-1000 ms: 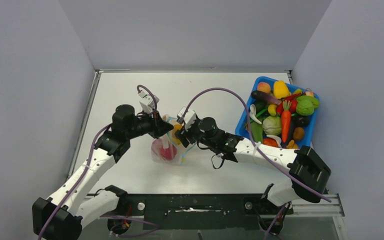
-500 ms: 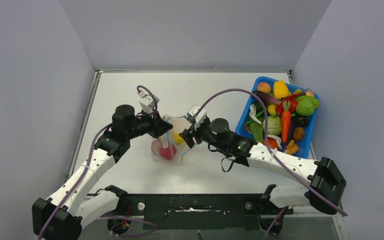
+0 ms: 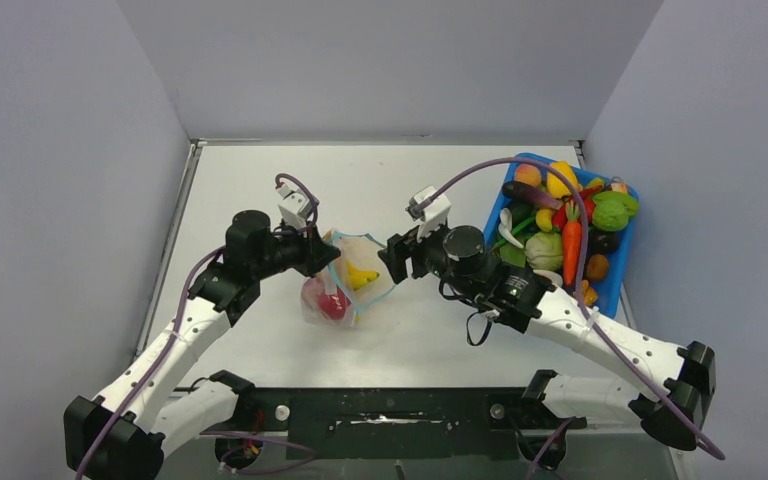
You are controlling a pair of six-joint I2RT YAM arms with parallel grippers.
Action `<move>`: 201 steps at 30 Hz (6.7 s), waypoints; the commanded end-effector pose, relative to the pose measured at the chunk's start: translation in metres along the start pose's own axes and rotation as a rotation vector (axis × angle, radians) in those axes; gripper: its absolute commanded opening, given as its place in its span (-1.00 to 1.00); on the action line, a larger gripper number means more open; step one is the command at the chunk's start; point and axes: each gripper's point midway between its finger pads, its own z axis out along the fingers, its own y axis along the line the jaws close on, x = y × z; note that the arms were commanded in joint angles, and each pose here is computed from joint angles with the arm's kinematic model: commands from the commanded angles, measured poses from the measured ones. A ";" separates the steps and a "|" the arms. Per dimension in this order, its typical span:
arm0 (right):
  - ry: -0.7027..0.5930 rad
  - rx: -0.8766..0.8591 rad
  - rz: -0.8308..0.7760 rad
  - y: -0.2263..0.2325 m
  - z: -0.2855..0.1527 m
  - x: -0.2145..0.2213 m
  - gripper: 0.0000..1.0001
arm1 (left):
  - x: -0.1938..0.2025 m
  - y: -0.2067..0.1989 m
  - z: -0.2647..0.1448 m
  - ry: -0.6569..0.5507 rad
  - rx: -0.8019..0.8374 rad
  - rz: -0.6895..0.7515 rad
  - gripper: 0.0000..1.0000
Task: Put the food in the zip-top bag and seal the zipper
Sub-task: Pick up the fake fruit from the bin, then place the fake fruit in the zipper food storage bag.
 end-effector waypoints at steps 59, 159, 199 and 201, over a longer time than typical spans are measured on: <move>0.172 1.145 0.442 -0.344 -0.117 0.091 -0.01 | -0.013 -0.001 -0.013 -0.084 -0.009 0.077 -1.00; -0.007 0.764 0.434 -0.214 -0.167 0.009 -0.59 | -0.016 0.000 -0.016 -0.112 -0.021 0.085 -1.00; 0.198 -0.366 0.171 0.049 -0.060 0.013 -0.47 | -0.017 -0.009 -0.014 -0.117 0.031 0.069 -1.00; 0.236 -0.332 0.147 0.050 -0.051 0.021 -0.47 | -0.017 -0.010 -0.014 -0.117 0.037 0.068 -1.00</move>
